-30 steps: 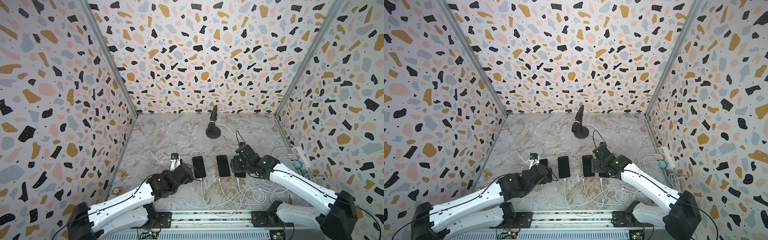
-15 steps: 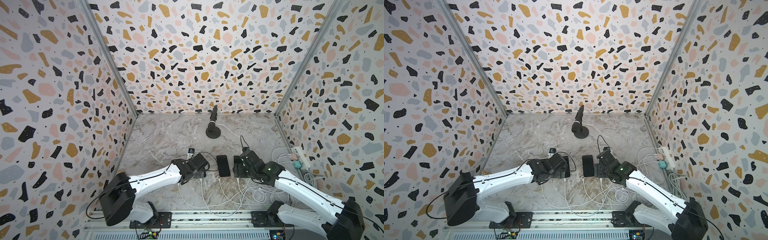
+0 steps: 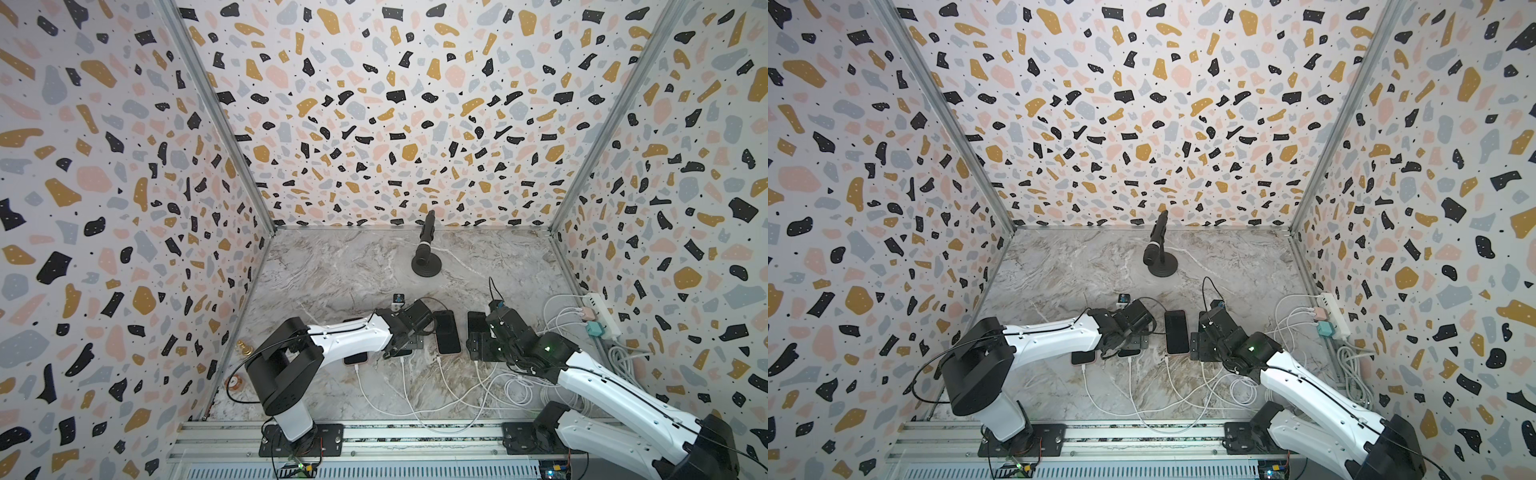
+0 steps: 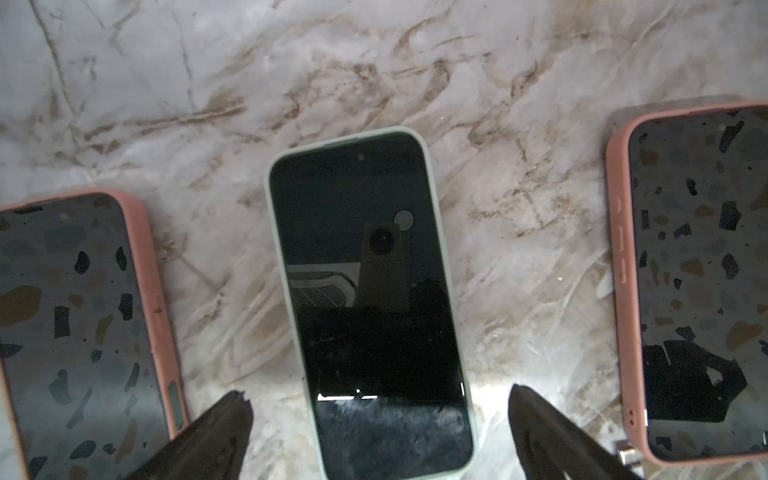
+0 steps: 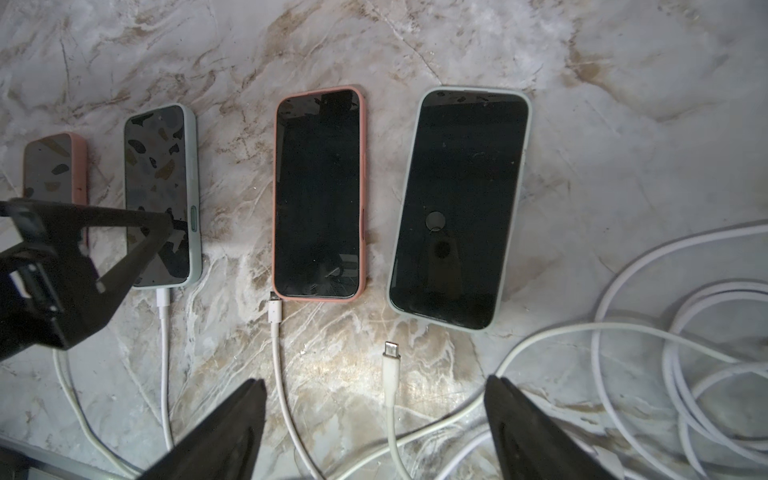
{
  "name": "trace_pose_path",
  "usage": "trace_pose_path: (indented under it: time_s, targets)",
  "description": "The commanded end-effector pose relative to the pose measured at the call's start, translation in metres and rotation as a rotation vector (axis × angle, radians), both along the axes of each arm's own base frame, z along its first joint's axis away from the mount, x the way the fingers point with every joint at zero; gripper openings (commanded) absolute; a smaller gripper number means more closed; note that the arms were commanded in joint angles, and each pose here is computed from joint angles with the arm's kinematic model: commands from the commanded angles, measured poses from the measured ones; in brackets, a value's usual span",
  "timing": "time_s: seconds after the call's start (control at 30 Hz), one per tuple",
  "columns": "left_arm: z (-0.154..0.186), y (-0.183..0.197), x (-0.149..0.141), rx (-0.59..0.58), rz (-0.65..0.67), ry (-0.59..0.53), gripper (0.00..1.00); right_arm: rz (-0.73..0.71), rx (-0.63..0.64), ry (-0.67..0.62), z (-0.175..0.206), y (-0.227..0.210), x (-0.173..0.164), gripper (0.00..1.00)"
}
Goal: Unplug the charging cable from the phone
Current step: Pick up the phone at the center of the board.
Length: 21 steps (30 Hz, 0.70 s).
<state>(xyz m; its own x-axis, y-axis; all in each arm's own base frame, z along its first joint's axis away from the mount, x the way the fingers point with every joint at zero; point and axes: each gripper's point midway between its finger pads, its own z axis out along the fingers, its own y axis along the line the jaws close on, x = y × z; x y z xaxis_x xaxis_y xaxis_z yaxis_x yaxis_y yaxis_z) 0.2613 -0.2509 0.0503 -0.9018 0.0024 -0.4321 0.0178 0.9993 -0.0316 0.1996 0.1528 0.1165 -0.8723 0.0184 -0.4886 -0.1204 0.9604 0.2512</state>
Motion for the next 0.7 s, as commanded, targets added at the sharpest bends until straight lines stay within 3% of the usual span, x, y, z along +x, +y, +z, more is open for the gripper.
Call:
trace_pose_path:
  time_s: [0.0, 0.67]
  targets:
    - [0.003, 0.002, 0.01, 0.037, 0.044, -0.018, 1.0, 0.002, 0.03, -0.009, 0.005, 0.004, 0.0, 0.87]
    - [-0.037, 0.004, 0.004, 0.004, 0.113, 0.066, 0.97, 0.011, 0.056, -0.002, 0.004, 0.006, -0.004, 0.87]
